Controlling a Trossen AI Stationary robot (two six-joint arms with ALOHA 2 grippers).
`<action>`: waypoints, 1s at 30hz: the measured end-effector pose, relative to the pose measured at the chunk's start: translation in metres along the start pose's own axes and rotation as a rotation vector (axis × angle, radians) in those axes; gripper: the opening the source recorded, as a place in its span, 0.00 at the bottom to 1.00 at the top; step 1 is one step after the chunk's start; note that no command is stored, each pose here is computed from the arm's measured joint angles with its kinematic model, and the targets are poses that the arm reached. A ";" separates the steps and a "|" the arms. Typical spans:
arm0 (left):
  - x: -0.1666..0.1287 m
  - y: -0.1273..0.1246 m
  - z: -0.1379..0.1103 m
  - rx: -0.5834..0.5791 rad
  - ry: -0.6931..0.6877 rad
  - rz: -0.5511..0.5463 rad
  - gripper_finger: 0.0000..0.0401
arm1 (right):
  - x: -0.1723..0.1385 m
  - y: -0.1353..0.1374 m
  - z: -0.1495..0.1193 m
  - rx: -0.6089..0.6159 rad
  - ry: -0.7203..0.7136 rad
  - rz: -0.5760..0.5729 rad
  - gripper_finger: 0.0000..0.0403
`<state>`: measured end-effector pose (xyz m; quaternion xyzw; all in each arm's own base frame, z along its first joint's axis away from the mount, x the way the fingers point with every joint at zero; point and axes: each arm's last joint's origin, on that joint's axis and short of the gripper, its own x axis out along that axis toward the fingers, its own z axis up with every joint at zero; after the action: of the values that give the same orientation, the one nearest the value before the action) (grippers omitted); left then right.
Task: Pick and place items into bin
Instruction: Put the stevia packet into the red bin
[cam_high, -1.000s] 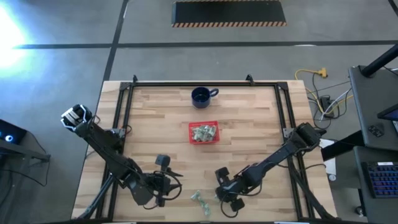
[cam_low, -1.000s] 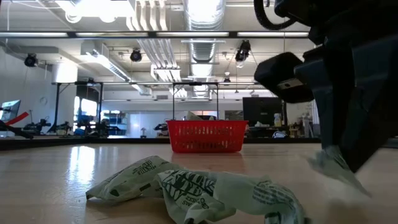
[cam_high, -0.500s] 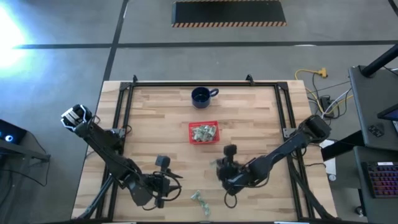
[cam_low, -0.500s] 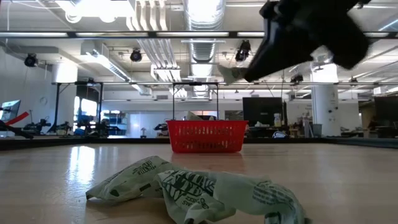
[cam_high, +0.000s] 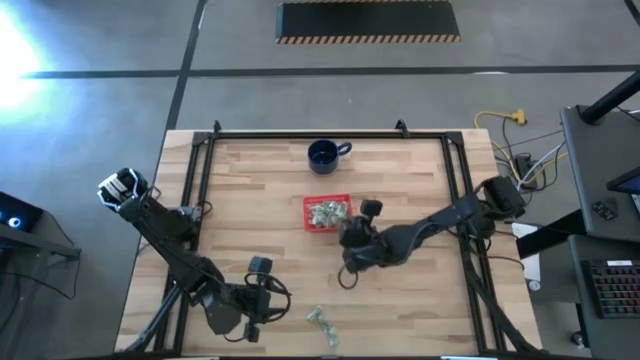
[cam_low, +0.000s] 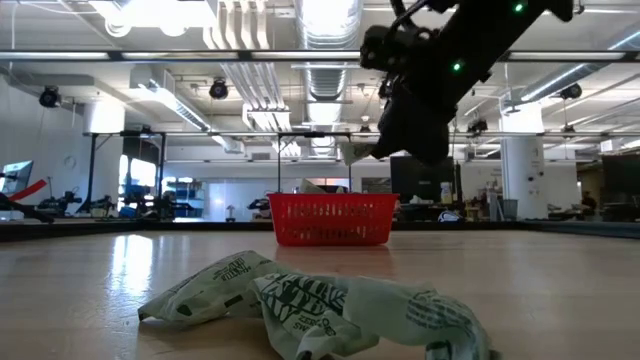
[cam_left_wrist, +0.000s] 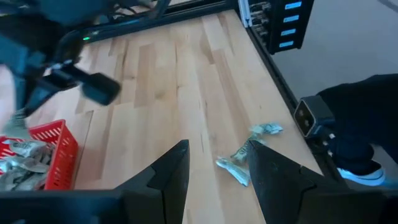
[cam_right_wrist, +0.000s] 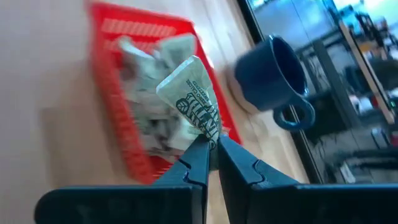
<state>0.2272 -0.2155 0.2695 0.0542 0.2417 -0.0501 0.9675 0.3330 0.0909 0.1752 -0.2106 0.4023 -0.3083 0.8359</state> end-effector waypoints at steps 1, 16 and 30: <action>0.000 -0.001 0.000 0.001 0.000 -0.002 0.36 | 0.004 -0.002 -0.001 0.005 0.009 -0.007 0.04; -0.001 -0.002 -0.001 0.005 0.002 -0.006 0.36 | 0.029 -0.010 -0.002 0.077 0.017 0.083 0.11; 0.009 -0.006 -0.011 0.013 0.035 0.010 0.36 | 0.017 -0.005 0.001 -0.039 -0.009 0.132 0.39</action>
<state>0.2294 -0.2207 0.2555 0.0624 0.2580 -0.0461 0.9630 0.3401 0.0756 0.1698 -0.2011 0.4174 -0.2434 0.8521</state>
